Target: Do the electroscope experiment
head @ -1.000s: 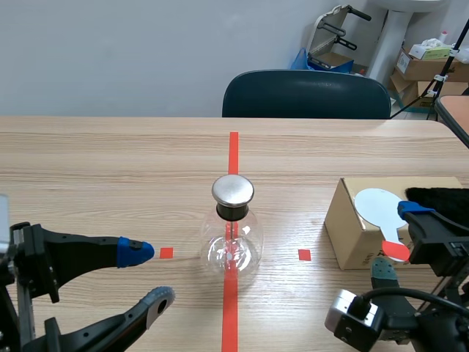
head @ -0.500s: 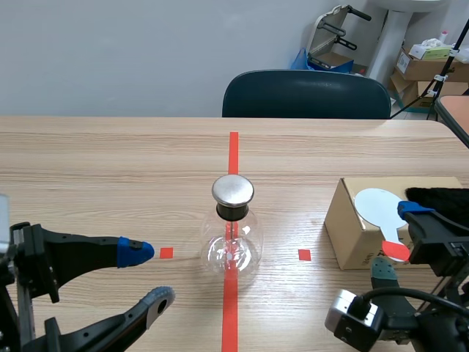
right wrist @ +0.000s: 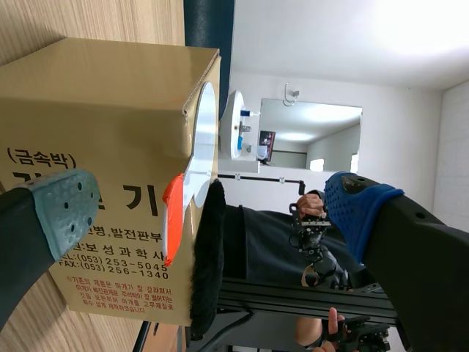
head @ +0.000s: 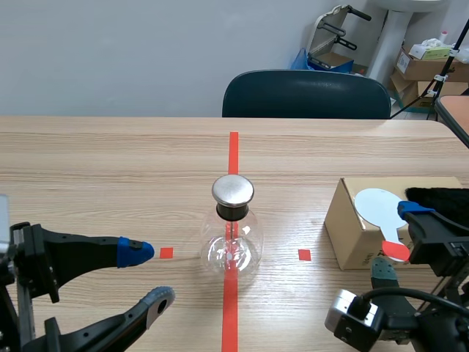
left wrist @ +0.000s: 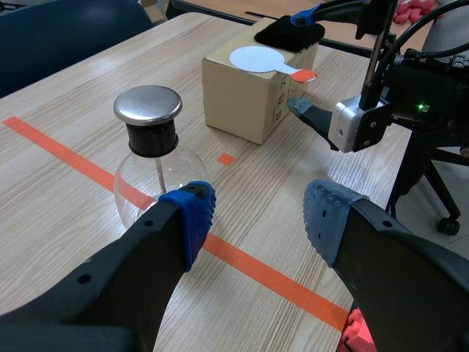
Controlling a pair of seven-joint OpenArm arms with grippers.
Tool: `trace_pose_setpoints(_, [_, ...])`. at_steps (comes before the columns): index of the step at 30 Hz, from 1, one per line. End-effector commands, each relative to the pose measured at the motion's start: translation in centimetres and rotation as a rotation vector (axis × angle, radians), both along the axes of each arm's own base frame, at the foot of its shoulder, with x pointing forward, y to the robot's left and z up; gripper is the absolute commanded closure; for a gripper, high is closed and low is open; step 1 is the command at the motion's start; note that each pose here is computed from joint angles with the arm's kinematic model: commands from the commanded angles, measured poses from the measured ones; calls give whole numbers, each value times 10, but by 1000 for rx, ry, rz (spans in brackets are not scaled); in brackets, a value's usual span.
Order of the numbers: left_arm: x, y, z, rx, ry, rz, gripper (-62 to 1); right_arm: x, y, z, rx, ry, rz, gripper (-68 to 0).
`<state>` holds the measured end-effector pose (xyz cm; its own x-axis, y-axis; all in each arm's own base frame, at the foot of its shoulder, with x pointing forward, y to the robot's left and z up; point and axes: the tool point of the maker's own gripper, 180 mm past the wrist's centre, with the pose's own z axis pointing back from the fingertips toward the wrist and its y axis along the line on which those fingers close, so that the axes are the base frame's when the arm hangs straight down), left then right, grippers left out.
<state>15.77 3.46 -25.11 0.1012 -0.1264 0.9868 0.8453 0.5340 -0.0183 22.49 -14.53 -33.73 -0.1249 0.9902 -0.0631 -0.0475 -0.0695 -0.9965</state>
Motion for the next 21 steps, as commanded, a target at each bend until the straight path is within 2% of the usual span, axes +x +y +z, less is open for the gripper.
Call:
trace_pose_setpoints(1, [-1, -5, 8, -31, -11, -6, -300, 4, -3, 7, -14, -29, 7, -640])
trace_pose_setpoints(7, [0, -4, 8, -29, -15, 0, -300, 3, -5, 7, -9, -27, -5, -640])
trace_pose_setpoints(11, [0, -5, 9, -33, -17, 5, -300, -7, -9, 1, 0, -1, -28, -640])
trace_pose_setpoints(17, [7, -5, 11, -38, -39, 50, -300, -33, -16, 5, 90, 28, -64, -640])
trace_pose_setpoints(21, [20, 2, 14, -37, -85, 144, -300, -48, -23, 14, 171, 62, -57, -640])
